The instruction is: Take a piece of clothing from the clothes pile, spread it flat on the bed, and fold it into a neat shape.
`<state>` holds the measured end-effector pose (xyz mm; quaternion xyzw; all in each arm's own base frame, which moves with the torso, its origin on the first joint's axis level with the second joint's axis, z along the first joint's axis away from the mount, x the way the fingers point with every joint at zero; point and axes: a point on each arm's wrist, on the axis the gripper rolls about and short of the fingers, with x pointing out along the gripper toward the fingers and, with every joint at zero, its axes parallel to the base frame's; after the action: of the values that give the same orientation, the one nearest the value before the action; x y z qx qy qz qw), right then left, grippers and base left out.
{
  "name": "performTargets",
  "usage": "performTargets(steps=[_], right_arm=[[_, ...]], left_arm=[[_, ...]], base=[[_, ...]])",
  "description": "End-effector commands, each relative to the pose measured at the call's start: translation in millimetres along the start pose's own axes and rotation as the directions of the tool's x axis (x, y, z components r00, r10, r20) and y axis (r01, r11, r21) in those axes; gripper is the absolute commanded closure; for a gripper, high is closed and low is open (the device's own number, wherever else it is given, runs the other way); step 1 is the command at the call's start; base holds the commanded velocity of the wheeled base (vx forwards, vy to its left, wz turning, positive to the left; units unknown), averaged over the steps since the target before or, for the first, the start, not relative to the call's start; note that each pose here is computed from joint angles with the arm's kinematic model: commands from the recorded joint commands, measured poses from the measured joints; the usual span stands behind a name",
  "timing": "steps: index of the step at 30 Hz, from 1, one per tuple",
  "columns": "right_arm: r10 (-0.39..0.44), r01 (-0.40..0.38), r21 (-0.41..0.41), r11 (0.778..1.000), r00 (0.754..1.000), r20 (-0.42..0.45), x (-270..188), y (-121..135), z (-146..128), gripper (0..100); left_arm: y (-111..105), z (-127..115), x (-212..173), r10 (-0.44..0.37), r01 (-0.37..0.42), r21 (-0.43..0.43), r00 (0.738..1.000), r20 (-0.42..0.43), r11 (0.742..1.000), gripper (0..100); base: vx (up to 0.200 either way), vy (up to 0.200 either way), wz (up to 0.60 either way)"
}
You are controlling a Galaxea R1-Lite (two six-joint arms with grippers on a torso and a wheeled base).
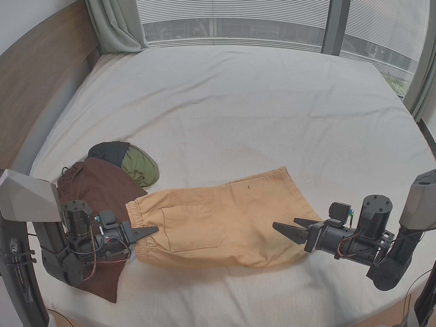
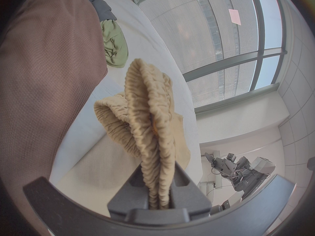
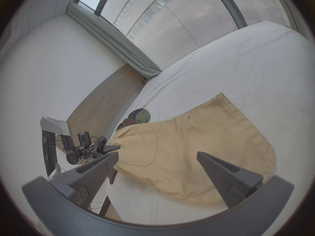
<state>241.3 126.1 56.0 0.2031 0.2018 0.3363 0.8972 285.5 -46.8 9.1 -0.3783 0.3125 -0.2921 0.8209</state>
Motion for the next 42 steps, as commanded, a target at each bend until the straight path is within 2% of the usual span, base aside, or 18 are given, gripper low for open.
performTargets(steps=[1, 17, 32, 42], right_arm=[[0.003, -0.003, -0.001, 1.000, 1.000, -0.001, 0.4, 0.6, -0.3, 0], [0.004, -0.004, -0.001, 1.000, 1.000, -0.002, 0.1, 1.1, -0.5, 0], [0.001, -0.001, 0.000, 1.000, 1.000, -0.005, -0.2, 0.7, -1.4, 0], [-0.001, 0.001, 0.001, 1.000, 1.000, -0.008, 0.5, 0.1, -2.0, 0]], left_arm=[[-2.2, 0.3, -4.7, 0.002, -0.002, -0.001, 1.000, 0.006, 1.000, 100], [-3.3, 5.2, -23.8, 0.004, -0.004, -0.014, 1.000, 0.031, 1.000, 100], [14.1, 9.6, -64.2, 0.029, -0.028, -0.005, 0.998, 0.062, 1.000, 100], [19.8, 12.4, -74.5, 0.032, -0.031, -0.011, 0.996, 0.079, 0.999, 100]], base=[[0.000, 0.000, 0.00], [0.000, 0.000, 0.00], [0.000, 0.000, 0.00], [0.000, 0.000, 0.00]])
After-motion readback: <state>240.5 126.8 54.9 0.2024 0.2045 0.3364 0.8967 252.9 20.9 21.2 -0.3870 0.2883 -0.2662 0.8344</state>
